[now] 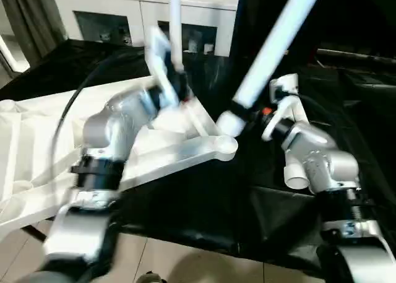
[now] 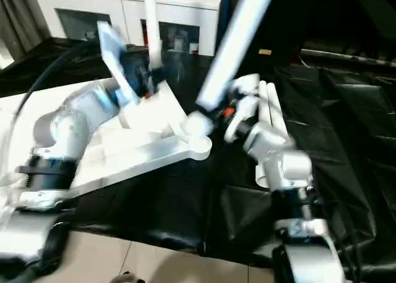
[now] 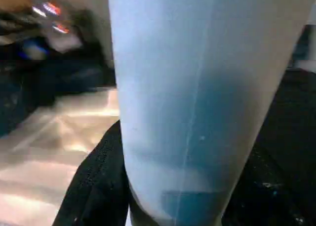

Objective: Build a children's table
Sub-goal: Insert table leg to table base

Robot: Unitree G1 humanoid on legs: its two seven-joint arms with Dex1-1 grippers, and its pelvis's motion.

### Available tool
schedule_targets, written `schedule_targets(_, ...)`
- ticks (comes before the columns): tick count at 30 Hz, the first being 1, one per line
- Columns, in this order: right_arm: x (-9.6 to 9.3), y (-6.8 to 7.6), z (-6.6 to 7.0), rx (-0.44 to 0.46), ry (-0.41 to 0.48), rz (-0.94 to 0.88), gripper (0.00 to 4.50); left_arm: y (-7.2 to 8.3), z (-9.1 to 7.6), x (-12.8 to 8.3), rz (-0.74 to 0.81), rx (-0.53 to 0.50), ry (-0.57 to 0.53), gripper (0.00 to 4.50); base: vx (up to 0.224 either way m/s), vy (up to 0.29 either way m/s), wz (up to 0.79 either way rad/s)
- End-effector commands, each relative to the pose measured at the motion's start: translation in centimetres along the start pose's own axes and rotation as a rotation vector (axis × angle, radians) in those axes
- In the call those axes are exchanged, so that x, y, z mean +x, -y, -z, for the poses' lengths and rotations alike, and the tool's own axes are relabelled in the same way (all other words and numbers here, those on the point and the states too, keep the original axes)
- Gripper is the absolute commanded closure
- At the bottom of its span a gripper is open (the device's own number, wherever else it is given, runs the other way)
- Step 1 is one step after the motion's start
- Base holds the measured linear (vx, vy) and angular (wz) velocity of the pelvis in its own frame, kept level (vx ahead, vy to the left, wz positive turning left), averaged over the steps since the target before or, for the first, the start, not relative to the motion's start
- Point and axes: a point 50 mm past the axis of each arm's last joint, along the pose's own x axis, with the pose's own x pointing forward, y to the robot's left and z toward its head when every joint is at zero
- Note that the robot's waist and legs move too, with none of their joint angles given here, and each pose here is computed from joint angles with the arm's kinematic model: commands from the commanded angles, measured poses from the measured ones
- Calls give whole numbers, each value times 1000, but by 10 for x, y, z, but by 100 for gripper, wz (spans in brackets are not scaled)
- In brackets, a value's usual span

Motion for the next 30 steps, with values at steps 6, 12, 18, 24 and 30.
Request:
schedule_targets(6, -6, -1, 12, -45, -58, 26, 259, 2, 37, 12, 0, 54, -241, 123, 0, 0, 0)
schedule_targets(12, -8, -4, 19, -54, -70, 30, 259, -16, 53, 8, -116, 42, -350, 157, 0, 0, 0)
schedule_targets(18, -10, -5, 20, -54, -76, 35, 259, -13, 56, 5, -51, -25, -368, 200, 0, 0, 0)
schedule_targets(24, -9, -4, 21, -57, -83, 35, 259, -12, 54, 6, -28, -47, -345, 250, 0, 0, 0)
schedule_targets(30, -8, -5, 22, -60, -87, 26, 259, -13, 54, 5, -27, -48, -342, 296, 0, 0, 0)
